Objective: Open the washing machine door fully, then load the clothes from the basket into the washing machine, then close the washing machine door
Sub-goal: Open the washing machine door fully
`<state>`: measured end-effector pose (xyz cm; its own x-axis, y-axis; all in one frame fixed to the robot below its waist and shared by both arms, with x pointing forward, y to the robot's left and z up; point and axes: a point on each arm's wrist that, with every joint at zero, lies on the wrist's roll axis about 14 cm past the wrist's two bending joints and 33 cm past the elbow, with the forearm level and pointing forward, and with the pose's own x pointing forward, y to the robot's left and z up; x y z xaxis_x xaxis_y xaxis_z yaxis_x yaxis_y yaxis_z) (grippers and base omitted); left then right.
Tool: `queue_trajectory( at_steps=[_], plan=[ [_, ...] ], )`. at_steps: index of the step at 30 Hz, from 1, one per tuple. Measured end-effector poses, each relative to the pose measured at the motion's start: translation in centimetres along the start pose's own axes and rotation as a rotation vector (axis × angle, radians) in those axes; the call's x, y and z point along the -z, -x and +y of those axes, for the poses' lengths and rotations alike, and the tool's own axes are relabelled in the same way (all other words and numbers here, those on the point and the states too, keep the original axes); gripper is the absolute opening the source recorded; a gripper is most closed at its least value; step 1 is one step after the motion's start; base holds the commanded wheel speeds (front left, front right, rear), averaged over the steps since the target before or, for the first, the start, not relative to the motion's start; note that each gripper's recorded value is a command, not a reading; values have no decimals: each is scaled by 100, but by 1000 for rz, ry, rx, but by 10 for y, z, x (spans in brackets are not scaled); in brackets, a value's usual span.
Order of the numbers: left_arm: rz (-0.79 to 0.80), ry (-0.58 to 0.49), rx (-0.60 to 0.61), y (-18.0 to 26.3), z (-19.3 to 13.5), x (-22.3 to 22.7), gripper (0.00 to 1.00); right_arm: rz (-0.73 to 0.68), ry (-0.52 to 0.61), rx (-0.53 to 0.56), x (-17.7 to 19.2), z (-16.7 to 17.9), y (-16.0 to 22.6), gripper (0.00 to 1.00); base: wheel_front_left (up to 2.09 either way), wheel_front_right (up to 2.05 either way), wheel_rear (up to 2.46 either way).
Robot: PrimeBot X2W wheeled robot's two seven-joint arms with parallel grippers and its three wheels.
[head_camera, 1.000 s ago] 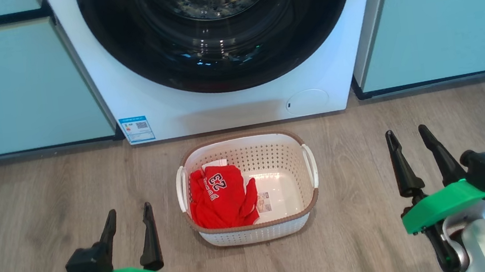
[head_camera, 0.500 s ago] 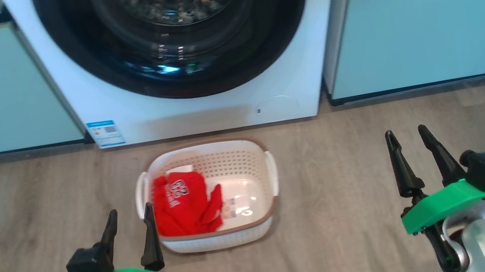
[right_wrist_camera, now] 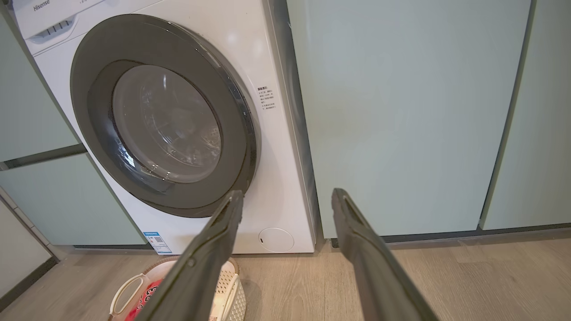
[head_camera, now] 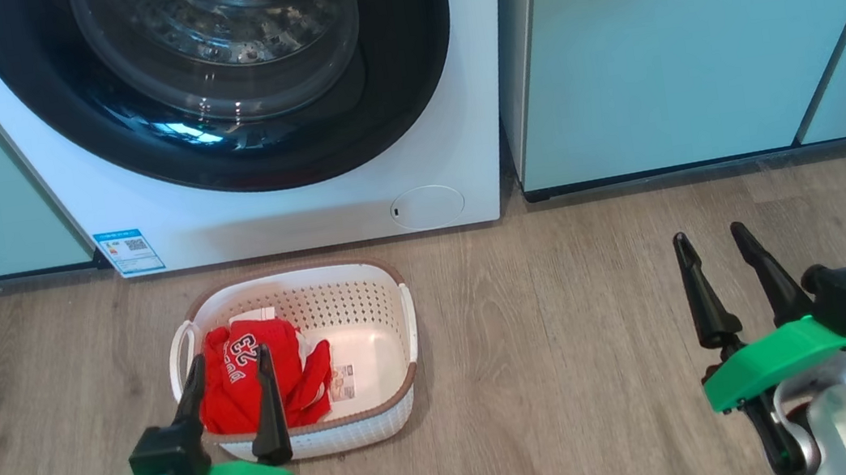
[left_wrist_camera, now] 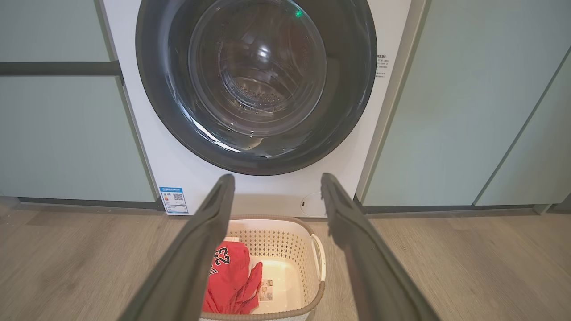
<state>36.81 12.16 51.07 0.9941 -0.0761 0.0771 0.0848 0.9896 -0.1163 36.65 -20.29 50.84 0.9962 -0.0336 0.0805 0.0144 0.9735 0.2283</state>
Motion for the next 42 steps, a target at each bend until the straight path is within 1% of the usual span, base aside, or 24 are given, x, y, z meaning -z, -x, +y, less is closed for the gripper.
queue_trajectory(
  at_steps=[10, 20, 23, 27, 28, 29, 30, 31, 35, 38, 42],
  plan=[
    [-11, 1, 26, -1, -9, -4, 100, -10, 0, 12, -4, -4, 4, 100, 11, 11, -21],
    [-16, -9, 28, -1, -9, -5, 100, -14, 6, 8, -5, -3, 3, 100, 0, 0, 0],
    [-19, -48, 37, -1, -10, -5, 100, -17, 6, 5, -6, -2, 2, 100, 0, 0, 0],
    [-14, -50, 26, -1, -8, -3, 100, -25, 1, 3, -8, -1, 0, 100, 0, 0, 0],
    [-12, -50, 26, -1, -8, -2, 100, -29, 0, 2, -9, -1, 0, 95, 0, 0, 0],
    [-10, -49, 25, -1, -8, -2, 100, -33, 1, 0, -10, 0, -1, 42, 0, 0, 0],
    [-7, -48, 24, -1, -7, -1, 100, -38, 3, -3, -12, 1, -2, 5, 0, 0, 0],
    [-4, -48, 23, -1, -7, 0, 100, -43, 9, -7, -14, 2, -3, 0, 0, 0, 0],
    [10, -39, 16, -2, -5, 5, 100, -44, 11, -11, -14, 3, -6, 0, 0, 0, 0],
    [22, -36, 7, -3, -2, 9, 100, -38, 5, -33, -10, 11, -10, 0, 0, 0, 0],
    [34, -25, -9, -6, 3, 13, 100, -19, -28, -23, -2, 9, -17, 0, 0, 0, 0]
  ],
)
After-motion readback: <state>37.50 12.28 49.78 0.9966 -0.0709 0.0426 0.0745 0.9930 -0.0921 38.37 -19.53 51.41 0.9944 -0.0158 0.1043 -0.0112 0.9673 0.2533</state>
